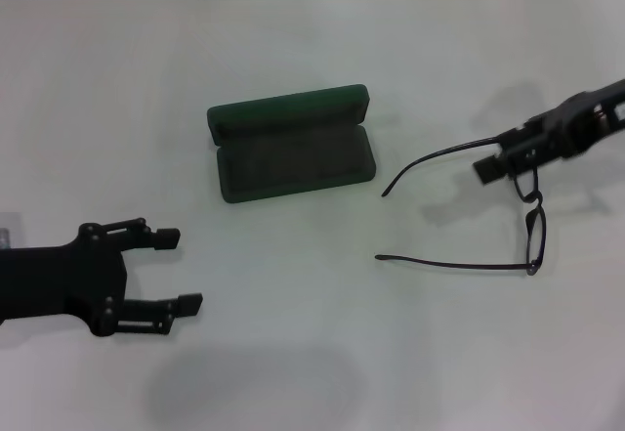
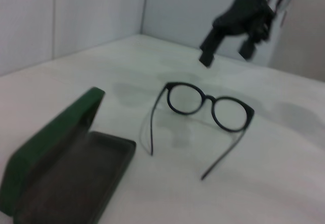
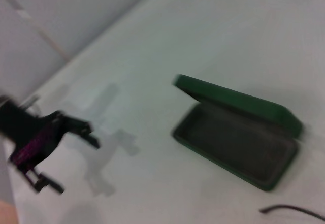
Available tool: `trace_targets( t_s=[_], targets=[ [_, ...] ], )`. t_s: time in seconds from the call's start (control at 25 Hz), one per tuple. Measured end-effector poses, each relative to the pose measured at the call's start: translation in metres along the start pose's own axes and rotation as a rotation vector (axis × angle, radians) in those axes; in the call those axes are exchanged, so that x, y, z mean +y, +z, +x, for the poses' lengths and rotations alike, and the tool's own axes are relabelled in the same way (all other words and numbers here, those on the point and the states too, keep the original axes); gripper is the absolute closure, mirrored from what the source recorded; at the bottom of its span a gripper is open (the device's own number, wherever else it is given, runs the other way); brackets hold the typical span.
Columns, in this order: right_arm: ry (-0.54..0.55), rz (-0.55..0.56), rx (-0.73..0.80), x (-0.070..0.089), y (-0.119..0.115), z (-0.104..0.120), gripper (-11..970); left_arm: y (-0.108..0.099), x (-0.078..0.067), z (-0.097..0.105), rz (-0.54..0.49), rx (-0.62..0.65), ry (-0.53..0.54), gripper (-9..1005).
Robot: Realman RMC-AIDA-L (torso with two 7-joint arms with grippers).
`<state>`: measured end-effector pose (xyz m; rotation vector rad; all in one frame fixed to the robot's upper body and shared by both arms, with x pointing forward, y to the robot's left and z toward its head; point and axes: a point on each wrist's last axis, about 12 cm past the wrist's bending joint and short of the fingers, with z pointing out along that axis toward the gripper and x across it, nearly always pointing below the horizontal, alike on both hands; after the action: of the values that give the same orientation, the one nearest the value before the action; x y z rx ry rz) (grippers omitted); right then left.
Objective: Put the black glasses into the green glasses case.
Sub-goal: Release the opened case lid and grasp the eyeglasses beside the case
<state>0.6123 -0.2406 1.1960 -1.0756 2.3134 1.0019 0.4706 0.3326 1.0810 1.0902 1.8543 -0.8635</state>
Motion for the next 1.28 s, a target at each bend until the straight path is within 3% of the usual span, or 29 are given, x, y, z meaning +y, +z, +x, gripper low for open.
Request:
trace_targets(
  t_s=[0.4, 0.72, 1.28],
  targets=[
    [0.328, 0.178, 0.301, 0.003, -0.003, -0.050, 105, 0.013, 0.004, -0.003, 0.046, 0.038, 0.050, 121],
    [0.467, 0.334, 0.415, -0.004, 0.019, -0.048, 110, 0.019, 0.005, -0.002, 0.064, 0.048, 0.055, 122],
    [0.526, 0.401, 0.402, -0.015, 0.048, -0.034, 119, 0.015, 0.005, 0.002, 0.062, 0.062, 0.084, 122]
  ],
)
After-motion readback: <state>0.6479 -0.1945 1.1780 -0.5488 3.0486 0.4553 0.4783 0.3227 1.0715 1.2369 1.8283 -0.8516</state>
